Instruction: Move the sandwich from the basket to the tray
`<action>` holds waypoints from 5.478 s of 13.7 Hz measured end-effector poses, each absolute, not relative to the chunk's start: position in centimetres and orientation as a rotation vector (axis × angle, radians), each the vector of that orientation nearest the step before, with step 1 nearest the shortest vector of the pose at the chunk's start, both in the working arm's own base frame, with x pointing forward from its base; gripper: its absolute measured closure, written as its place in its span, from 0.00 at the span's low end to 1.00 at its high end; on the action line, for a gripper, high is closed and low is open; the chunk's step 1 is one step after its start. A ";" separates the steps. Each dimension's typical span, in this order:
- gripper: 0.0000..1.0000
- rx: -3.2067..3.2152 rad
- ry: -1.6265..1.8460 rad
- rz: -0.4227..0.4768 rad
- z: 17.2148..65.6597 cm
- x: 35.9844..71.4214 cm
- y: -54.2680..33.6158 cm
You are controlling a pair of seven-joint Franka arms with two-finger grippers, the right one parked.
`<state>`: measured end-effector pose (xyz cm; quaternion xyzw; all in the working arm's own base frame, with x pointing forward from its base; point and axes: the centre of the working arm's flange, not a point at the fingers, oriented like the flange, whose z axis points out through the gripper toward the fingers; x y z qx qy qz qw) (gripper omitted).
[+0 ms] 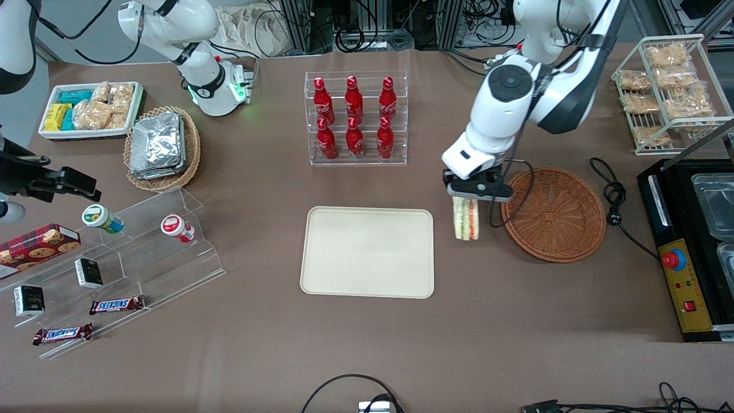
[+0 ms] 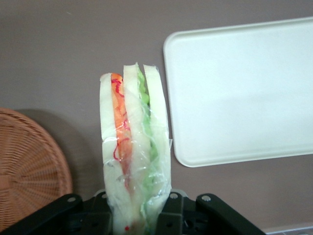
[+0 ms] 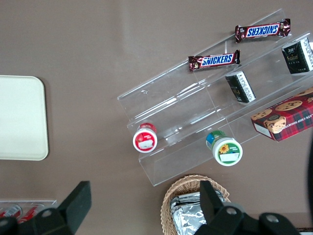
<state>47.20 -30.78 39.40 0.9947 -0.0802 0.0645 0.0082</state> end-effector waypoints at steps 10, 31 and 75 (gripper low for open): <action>0.77 3.101 -0.244 0.100 33.0 49.2 -38.6; 0.72 3.133 -0.255 0.051 21.8 51.8 -42.5; 0.00 3.318 0.064 0.026 53.0 63.1 -16.1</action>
